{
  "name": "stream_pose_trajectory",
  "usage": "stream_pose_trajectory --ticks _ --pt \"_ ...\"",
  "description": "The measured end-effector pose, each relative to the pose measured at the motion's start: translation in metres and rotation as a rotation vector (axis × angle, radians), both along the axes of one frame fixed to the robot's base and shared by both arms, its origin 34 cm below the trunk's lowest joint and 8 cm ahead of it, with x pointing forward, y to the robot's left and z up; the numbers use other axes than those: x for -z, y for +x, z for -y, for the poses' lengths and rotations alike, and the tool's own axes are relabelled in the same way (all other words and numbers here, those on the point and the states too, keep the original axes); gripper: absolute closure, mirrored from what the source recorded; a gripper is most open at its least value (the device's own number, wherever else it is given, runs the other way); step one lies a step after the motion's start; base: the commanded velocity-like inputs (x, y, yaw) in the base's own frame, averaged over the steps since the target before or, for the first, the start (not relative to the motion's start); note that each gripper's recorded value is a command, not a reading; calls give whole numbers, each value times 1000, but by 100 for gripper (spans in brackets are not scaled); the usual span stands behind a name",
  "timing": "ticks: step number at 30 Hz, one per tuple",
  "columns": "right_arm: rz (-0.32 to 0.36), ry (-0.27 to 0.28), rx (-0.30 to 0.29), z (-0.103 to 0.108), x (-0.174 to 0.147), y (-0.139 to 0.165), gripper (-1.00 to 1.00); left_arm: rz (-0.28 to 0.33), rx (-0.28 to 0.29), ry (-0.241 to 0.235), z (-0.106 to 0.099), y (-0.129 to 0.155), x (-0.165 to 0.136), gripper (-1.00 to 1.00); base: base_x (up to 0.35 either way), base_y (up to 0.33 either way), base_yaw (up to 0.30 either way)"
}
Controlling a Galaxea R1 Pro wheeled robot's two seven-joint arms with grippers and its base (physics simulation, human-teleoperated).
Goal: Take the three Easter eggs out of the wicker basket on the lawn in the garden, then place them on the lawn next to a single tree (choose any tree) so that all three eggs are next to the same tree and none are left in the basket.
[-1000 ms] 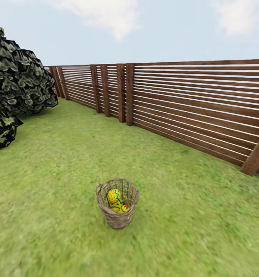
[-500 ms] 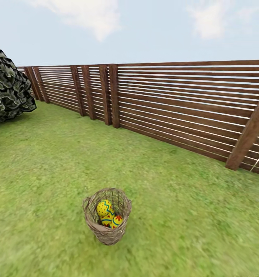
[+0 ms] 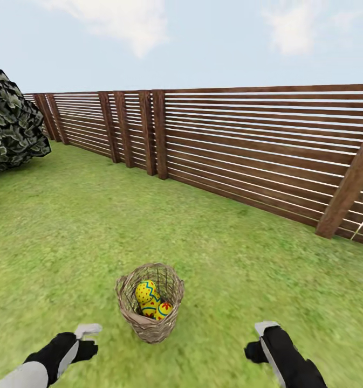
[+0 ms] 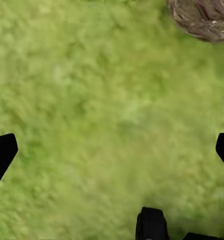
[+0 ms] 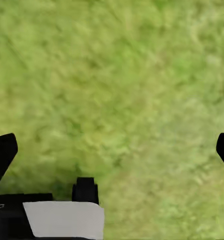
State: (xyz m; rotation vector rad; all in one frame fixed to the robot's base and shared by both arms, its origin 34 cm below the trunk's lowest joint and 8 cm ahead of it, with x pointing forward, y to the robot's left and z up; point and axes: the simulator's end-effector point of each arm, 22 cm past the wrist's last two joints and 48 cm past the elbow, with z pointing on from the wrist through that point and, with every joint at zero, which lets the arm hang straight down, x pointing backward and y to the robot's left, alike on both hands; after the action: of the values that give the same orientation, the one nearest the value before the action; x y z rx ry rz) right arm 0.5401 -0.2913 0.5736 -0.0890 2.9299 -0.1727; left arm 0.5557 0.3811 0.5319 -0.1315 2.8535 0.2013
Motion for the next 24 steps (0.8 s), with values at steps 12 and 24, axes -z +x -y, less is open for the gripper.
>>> stream_pose_trajectory --ticks 12,24 --pt "303 64 83 -52 -145 188 -100 467 -185 -250 35 221 -181 -100 0 0 0" --pt "310 77 67 -73 -152 194 -100 356 -149 -300 28 222 -236 -100 0 150 -191"
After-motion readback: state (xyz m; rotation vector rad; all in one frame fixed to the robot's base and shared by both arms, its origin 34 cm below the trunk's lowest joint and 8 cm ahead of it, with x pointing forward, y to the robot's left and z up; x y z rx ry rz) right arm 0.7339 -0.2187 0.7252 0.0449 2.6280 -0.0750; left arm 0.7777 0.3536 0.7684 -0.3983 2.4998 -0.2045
